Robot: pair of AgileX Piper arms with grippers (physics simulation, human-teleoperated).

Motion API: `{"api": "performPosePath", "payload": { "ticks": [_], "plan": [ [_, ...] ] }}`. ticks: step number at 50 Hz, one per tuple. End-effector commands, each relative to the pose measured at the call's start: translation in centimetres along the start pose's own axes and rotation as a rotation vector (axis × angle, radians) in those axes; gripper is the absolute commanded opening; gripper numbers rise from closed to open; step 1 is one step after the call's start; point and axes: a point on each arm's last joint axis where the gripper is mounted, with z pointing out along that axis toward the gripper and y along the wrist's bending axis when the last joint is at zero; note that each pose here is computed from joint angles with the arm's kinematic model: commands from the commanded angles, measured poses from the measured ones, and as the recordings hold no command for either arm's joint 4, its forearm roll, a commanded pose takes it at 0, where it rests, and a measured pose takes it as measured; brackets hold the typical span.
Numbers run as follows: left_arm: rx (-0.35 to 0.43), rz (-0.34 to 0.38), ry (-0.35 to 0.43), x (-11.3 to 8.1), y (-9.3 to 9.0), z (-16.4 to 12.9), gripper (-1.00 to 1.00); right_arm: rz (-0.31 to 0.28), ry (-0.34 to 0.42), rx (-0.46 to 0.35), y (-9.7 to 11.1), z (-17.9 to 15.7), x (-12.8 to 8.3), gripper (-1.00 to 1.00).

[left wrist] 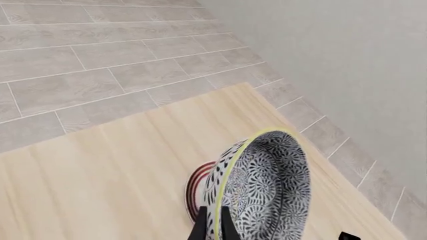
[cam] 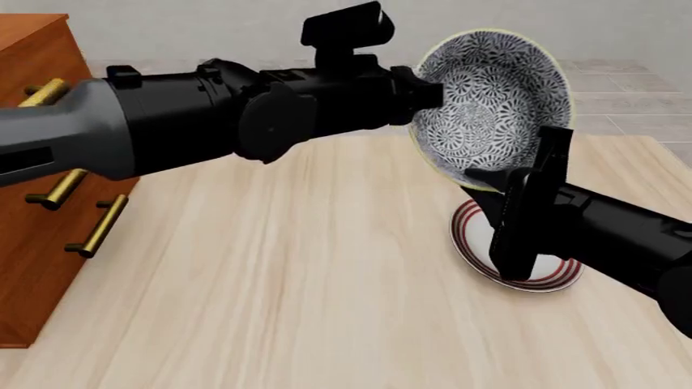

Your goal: Put the bowl on top of the cabinet.

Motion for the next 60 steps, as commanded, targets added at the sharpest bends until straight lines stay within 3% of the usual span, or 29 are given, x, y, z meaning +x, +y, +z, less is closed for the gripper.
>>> {"api": "performPosePath", "payload": {
  "ticks": [1,18,19,41,60],
  "plan": [
    [-0.005,0.016,0.001,-0.1,0.1,0.0,-1.0,0.028,0.003,0.018,-0.3,-0.1,0.1,-1.0],
    [-0.024,0.02,-0.007,-0.2,1.0,0.0,-1.0,0.028,0.003,0.018,-0.3,-0.1,0.1,-1.0],
    [-0.026,0.018,-0.005,-0.1,1.1,0.0,-1.0,0.028,0.003,0.018,-0.3,-0.1,0.1,1.0],
    [-0.077,0.006,-0.012,-0.2,3.3,0.4,-1.0,0.028,0.003,0.018,-0.3,-0.1,0.1,1.0],
    [-0.165,0.002,-0.063,-0.8,7.6,0.3,-1.0,0.028,0.003,0.018,-0.3,-0.1,0.1,1.0]
  ]
}}
